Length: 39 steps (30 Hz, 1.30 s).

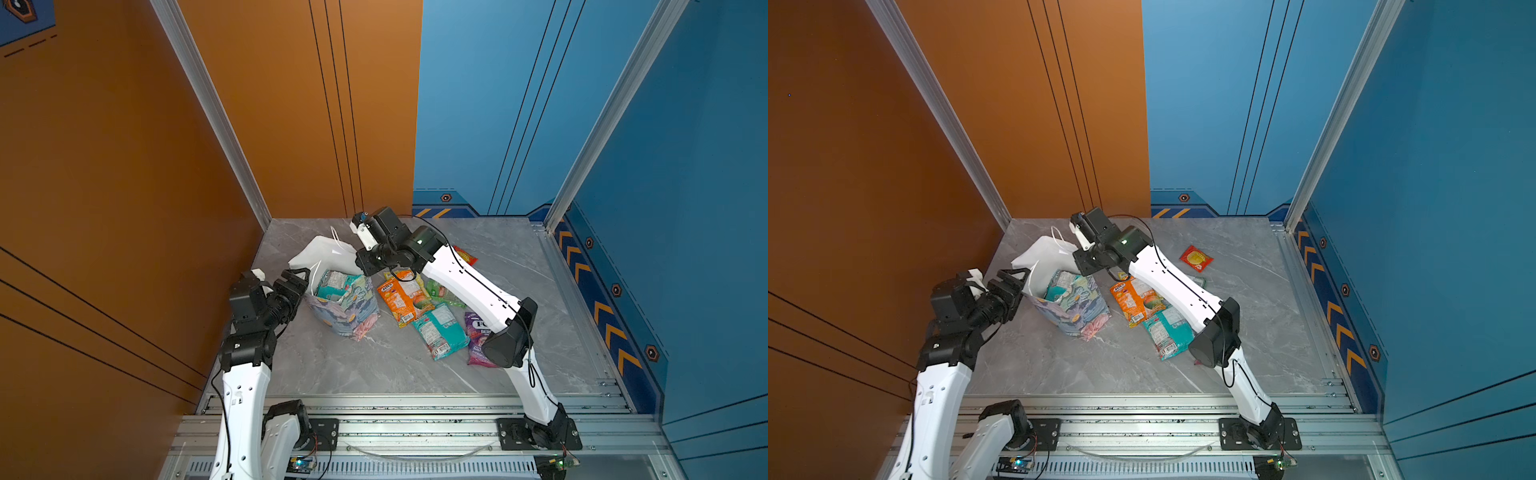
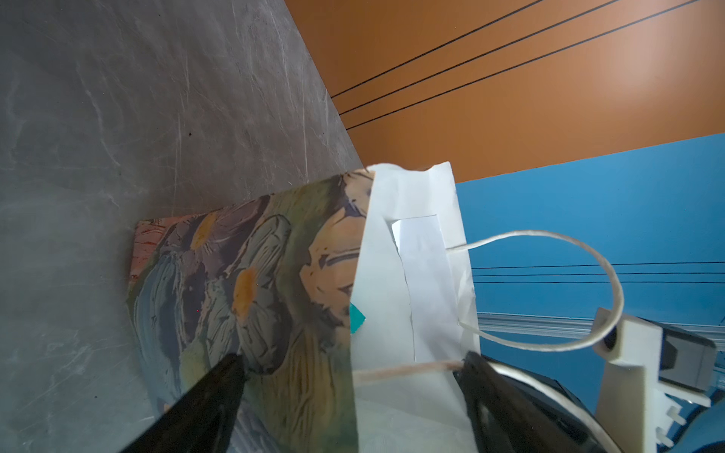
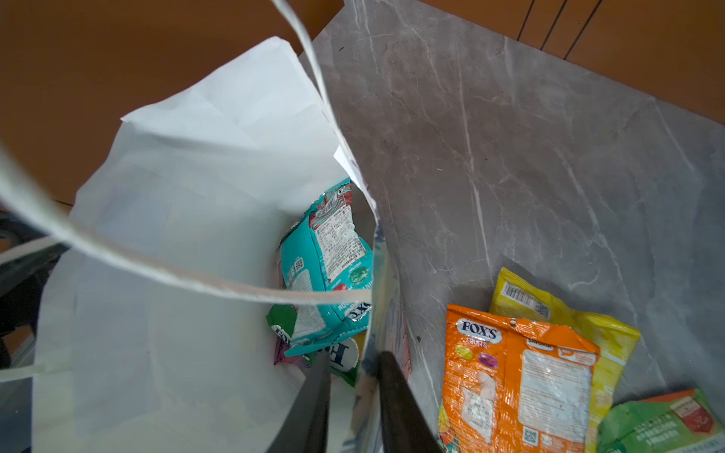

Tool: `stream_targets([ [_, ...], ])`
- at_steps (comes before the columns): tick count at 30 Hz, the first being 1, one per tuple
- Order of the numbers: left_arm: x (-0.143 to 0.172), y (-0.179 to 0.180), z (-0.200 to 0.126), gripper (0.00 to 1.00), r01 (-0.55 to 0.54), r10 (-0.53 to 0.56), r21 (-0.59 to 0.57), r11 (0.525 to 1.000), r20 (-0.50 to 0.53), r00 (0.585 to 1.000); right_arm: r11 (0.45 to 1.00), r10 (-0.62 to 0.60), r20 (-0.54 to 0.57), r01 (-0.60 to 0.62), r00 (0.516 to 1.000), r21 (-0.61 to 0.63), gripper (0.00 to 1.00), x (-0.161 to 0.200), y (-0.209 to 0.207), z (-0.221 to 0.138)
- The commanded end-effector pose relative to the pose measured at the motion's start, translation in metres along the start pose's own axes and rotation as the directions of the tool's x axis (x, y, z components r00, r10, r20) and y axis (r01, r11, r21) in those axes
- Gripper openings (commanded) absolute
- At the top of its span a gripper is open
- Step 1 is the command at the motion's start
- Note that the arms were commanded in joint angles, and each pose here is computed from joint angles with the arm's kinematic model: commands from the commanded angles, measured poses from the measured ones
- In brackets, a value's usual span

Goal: Place the snacks into the paper bag
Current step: Rotate the paper bag at the center of the table.

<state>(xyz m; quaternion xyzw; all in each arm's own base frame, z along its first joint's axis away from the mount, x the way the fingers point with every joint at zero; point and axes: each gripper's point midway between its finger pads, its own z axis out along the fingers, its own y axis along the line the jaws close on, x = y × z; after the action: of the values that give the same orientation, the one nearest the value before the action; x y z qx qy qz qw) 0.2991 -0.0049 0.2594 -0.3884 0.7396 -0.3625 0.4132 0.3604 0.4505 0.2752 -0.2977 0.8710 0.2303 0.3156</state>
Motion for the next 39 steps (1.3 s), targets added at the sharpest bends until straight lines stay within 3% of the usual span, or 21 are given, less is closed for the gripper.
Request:
stream_targets([
  [1, 0.0, -0.012, -0.001, 0.87, -0.036, 0.037, 0.035, 0.999, -0.03, 0.999, 0.999, 0.013, -0.001, -0.013, 1.0, 0.043, 0.11, -0.001, -0.009, -0.008],
  [6, -0.002, -0.02, 0.011, 0.88, -0.045, 0.049, 0.073, 0.996, -0.046, 0.998, 0.998, 0.04, 0.0, -0.04, 0.999, 0.055, 0.0, -0.001, -0.016, -0.012],
  [21, 0.004, -0.059, 0.053, 0.87, -0.124, 0.145, 0.192, 0.973, -0.097, 0.985, 0.978, 0.163, 0.037, -0.167, 0.986, 0.129, 0.0, 0.014, -0.038, -0.037],
  [35, 0.023, -0.086, 0.097, 0.87, -0.148, 0.21, 0.275, 0.95, -0.21, 0.955, 0.902, 0.422, 0.135, -0.43, 0.897, 0.037, 0.0, 0.053, -0.032, -0.038],
  [39, 0.019, -0.09, 0.09, 0.87, -0.194, 0.252, 0.266, 0.944, -0.206, 0.945, 0.896, 0.441, 0.122, -0.445, 0.889, 0.005, 0.1, 0.052, -0.023, -0.032],
])
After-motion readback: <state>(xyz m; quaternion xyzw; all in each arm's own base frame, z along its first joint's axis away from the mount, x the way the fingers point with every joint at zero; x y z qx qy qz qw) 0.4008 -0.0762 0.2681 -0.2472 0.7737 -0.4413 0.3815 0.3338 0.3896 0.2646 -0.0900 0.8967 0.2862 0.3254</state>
